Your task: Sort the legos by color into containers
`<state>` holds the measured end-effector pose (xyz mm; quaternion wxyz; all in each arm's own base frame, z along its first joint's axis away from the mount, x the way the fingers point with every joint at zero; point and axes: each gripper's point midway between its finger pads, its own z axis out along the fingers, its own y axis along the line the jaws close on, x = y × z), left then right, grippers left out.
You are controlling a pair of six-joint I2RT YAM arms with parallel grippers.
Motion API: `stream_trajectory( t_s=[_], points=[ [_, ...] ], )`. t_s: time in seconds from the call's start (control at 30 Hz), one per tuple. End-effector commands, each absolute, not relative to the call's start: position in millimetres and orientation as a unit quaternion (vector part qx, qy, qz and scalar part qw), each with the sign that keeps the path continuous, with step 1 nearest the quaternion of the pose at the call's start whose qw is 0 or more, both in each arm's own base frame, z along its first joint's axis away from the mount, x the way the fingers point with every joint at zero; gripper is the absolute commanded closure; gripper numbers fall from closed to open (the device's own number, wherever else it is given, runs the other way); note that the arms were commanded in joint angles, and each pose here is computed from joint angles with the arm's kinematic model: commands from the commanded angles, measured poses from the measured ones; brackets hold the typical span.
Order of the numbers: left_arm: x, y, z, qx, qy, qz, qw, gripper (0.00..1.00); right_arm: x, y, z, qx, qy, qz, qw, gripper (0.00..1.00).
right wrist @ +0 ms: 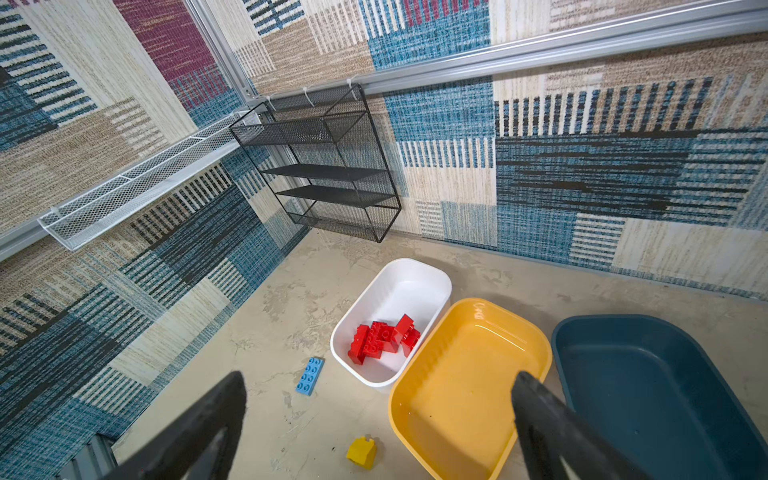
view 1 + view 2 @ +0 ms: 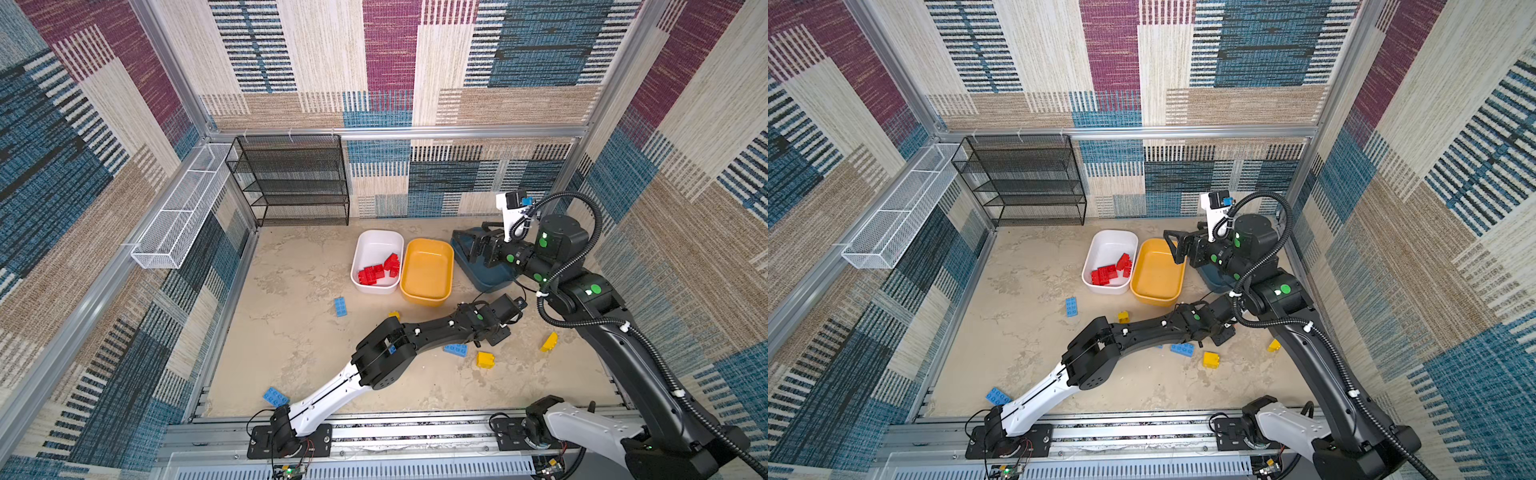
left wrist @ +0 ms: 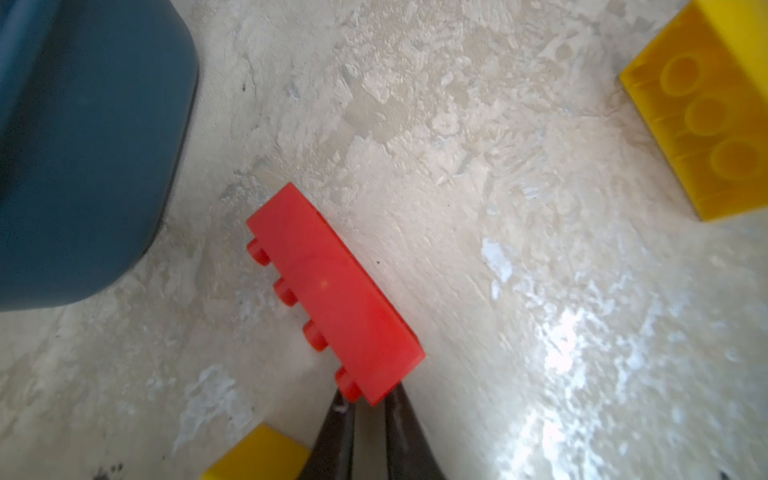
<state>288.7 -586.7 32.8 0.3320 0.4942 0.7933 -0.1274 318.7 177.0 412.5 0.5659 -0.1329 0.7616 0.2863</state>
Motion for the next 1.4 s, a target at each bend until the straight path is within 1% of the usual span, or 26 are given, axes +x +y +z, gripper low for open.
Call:
stream_trajectory(
  t_s=[0.0,0.07,0.1,0.17,0.23,0.27,0.37,0.63,0.77,0.9,0.97,1.07,1.13,1.23,1.37],
  points=[
    [292.4,-586.7,45.8,0.482,0.796,-0.128,0.344,0.85,317.5,177.4,420.7,-0.132,0.752,0.293,0.576,0.00],
    [291.5,-586.5,48.7,0.481,0.796,-0.132,0.343,0.83,317.3,177.5,420.3,-0.132,0.752,0.293,0.575,0.00],
    [290.7,-586.5,50.6,0.480,0.796,-0.135,0.343,0.79,316.9,177.3,421.8,-0.133,0.751,0.293,0.577,0.00],
    [288.0,-586.5,52.3,0.475,0.799,-0.144,0.340,0.61,316.5,176.8,422.2,-0.131,0.752,0.292,0.576,0.00],
    [286.3,-588.0,56.5,0.467,0.799,-0.158,0.344,0.50,315.3,176.3,424.4,-0.132,0.749,0.293,0.579,0.00],
    [287.0,-588.7,59.0,0.461,0.800,-0.163,0.348,0.47,315.0,176.3,425.1,-0.131,0.749,0.294,0.580,0.00],
    [288.9,-592.4,60.8,0.442,0.807,-0.173,0.351,0.43,314.4,176.6,425.5,-0.131,0.748,0.295,0.579,0.00],
    [297.1,-607.1,52.0,0.387,0.831,-0.198,0.347,0.41,313.0,176.8,424.9,-0.132,0.748,0.298,0.579,0.00],
    [305.2,-607.4,40.7,0.361,0.848,-0.181,0.345,0.42,310.8,176.7,426.8,-0.134,0.745,0.300,0.580,0.00],
    [309.7,-607.5,36.3,0.350,0.852,-0.172,0.348,0.47,308.8,175.9,427.1,-0.135,0.745,0.299,0.581,0.00],
    [311.9,-605.9,35.2,0.348,0.853,-0.168,0.351,0.53,308.5,175.2,426.7,-0.136,0.745,0.297,0.582,0.00],
    [314.2,-602.9,34.6,0.347,0.854,-0.157,0.355,0.68,307.6,175.2,427.0,-0.136,0.744,0.297,0.582,0.00],
    [315.3,-601.5,35.2,0.348,0.853,-0.151,0.357,0.75,307.5,175.6,426.5,-0.137,0.744,0.298,0.582,0.00],
    [315.6,-600.0,38.5,0.353,0.851,-0.146,0.360,0.81,307.2,175.5,426.1,-0.137,0.744,0.298,0.582,0.00],
    [315.3,-597.2,47.6,0.360,0.846,-0.143,0.367,0.86,308.1,175.3,422.4,-0.136,0.747,0.297,0.579,0.00]
  ],
)
